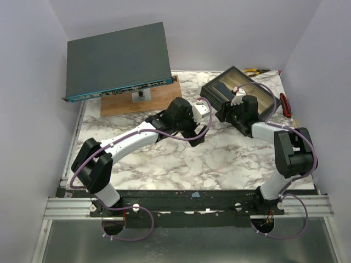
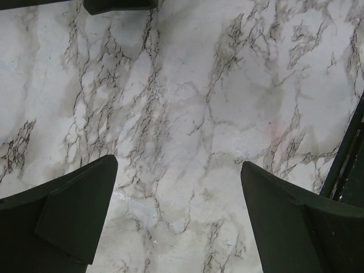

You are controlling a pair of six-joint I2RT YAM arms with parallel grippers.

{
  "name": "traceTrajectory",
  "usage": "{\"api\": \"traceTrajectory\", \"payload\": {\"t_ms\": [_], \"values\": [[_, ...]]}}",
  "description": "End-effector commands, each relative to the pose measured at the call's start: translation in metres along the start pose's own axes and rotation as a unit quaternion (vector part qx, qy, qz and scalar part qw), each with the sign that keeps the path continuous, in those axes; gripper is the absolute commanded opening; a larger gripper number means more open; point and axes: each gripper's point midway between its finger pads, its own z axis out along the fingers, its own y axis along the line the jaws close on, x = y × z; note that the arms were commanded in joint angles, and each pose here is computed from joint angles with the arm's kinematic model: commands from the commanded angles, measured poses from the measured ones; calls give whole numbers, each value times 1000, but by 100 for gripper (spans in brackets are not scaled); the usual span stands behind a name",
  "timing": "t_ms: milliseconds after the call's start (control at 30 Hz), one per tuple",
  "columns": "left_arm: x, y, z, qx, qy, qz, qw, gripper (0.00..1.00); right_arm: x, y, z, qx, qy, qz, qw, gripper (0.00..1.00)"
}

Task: Roll the underwear
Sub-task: Move the storage box to the corner of the board, then reset both arms

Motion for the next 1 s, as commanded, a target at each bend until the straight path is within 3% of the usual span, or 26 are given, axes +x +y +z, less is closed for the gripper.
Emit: {"api": "traceTrajectory", "payload": {"t_ms": [0, 433, 733, 967], "values": [[-2, -4, 3, 16, -1, -6, 1000, 99, -4, 12, -17, -18, 15, -15, 1000, 61], [-17, 4, -20, 6, -26, 6, 1000, 99, -49, 2, -70, 43, -18, -141, 989, 72], [-28, 20, -45, -2, -51, -3, 999, 99, -19, 26, -22, -84, 51, -127, 987, 68], [-27, 28, -58, -17, -59, -1, 998, 99, -4, 25, 24, -115, 92, -70, 987, 66]]}}
